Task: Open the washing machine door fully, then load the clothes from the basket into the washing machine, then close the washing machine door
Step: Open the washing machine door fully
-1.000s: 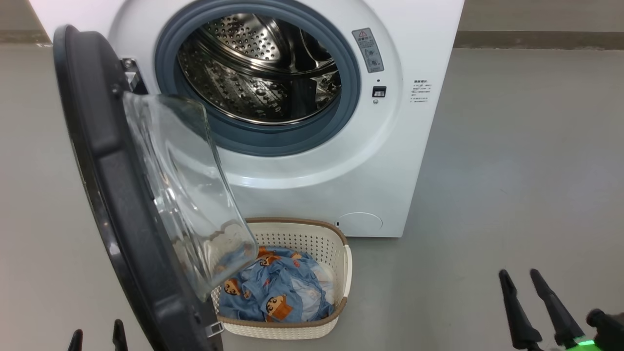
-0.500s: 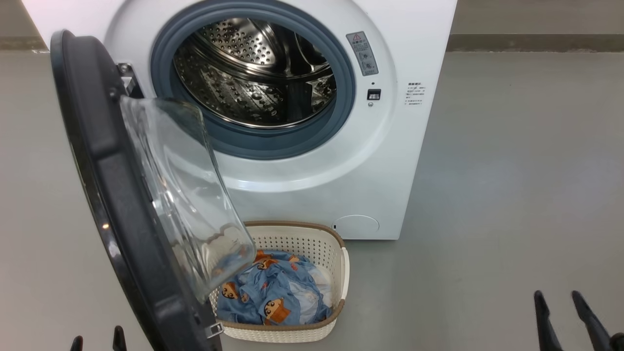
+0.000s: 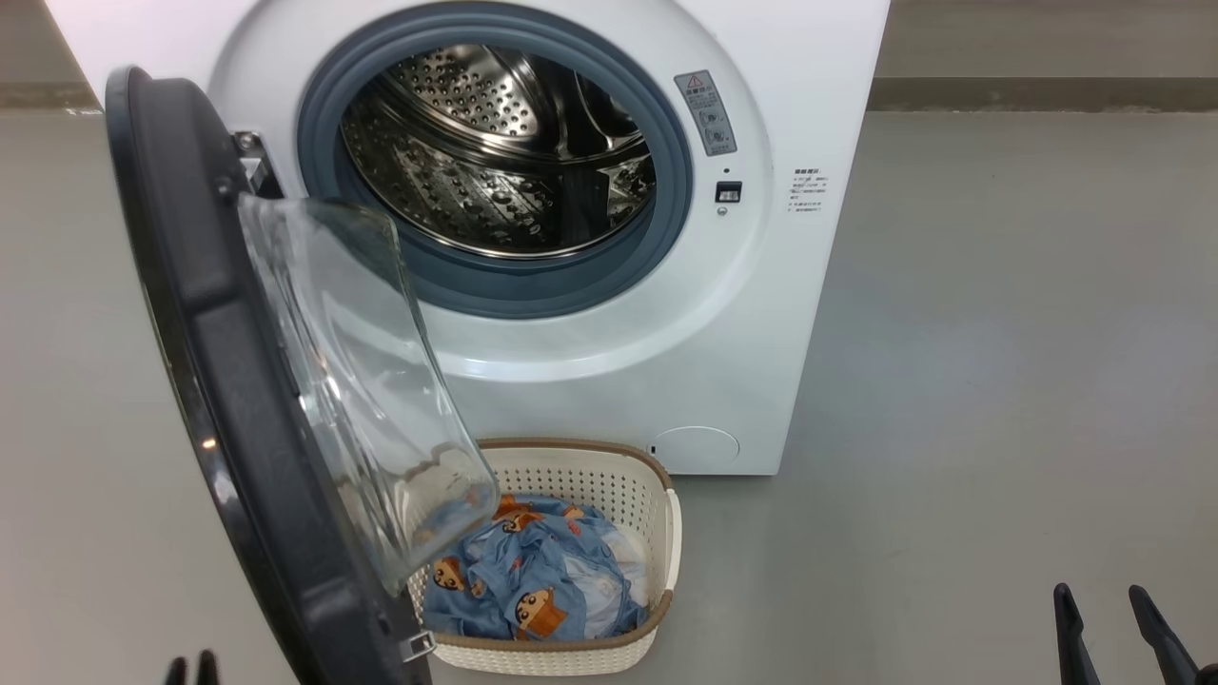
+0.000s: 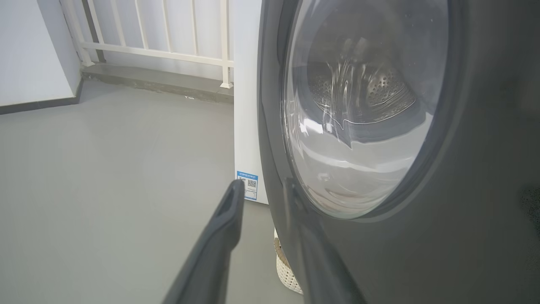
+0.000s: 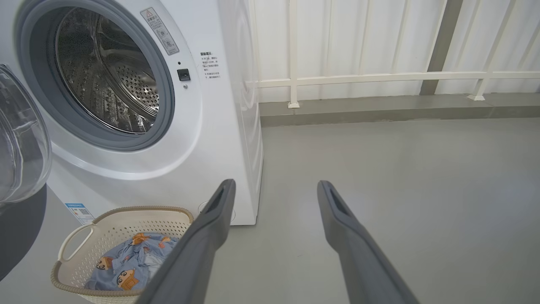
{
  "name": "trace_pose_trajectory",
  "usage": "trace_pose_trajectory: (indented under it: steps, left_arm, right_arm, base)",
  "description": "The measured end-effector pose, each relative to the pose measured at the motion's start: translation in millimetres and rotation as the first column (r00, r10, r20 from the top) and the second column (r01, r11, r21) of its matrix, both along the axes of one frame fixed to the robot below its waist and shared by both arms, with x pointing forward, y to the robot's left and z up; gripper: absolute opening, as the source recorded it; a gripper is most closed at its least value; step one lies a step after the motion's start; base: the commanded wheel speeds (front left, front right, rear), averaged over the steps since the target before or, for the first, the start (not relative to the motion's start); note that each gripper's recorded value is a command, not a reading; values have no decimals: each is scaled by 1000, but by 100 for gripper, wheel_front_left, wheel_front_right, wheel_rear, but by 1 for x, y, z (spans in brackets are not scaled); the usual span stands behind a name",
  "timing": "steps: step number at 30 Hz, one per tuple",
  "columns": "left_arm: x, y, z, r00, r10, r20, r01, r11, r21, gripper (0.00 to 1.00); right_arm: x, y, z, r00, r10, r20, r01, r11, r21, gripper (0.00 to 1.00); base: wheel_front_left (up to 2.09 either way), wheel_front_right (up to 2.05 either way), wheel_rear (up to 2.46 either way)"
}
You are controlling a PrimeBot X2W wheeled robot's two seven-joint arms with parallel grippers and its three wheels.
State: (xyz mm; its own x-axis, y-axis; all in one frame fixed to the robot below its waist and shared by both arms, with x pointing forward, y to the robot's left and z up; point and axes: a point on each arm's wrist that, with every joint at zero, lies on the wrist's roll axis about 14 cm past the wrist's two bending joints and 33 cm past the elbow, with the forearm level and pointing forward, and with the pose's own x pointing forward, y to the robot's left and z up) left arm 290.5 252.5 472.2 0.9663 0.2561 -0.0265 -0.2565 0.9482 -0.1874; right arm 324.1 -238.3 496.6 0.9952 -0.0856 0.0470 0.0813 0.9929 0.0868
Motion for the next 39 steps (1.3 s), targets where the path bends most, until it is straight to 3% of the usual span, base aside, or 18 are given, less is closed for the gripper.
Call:
trace_pose_trajectory:
  steps: [6,10,15,19,22,26,29,31,34,35,36,39]
  left_arm:
    - [-1,2,-1,1000,5,0,-5,1000,-8,0]
    - [-5,20,6,997,81,21,-80,997,-10,0]
    - [-6,46,58,967,188,173,-194,981,18,0]
    - [-7,48,139,890,208,405,-255,965,63,0]
    - [-14,27,196,816,141,561,-239,966,104,0]
    - [-29,-19,254,699,-4,715,-136,981,138,0]
    - [-31,-65,270,639,-146,755,42,987,155,0]
    - [-25,-95,263,646,-229,728,184,973,142,0]
    - [-7,-132,233,708,-318,631,356,932,71,0]
    - [0,-139,220,735,-336,589,387,921,42,0]
    - [12,-149,191,795,-359,490,421,907,-19,0]
    - [24,-153,152,860,-372,349,422,904,-76,0]
  right_arm:
    - [0,0,1,1000,-1,2,1,1000,1,100]
    - [1,1,1,1000,-1,4,1,1000,4,100]
    - [3,3,0,1000,5,0,-5,1000,5,100]
    - [6,6,-6,1000,16,-19,-16,1000,6,100]
    - [6,10,-13,999,26,-41,-26,1000,10,100]
    - [6,14,-21,997,38,-66,-37,999,17,100]
    - [4,19,-28,995,47,-89,-45,999,24,100]
    - [5,22,-30,994,56,-94,-54,998,26,100]
    - [6,26,-32,993,65,-100,-62,998,32,100]
    - [6,27,-32,993,67,-101,-64,997,35,100]
    - [5,28,-34,992,67,-105,-63,997,40,100]
    - [5,27,-36,992,61,-110,-57,997,43,100]
  base:
    - [0,0,0]
    - [0,0,0]
    - [0,0,0]
    - [0,0,0]
    - [0,0,0]
    - [0,0,0]
    - [0,0,0]
    - [0,0,0]
    - [0,0,0]
    - [0,0,0]
    - [0,0,0]
    - [0,0,0]
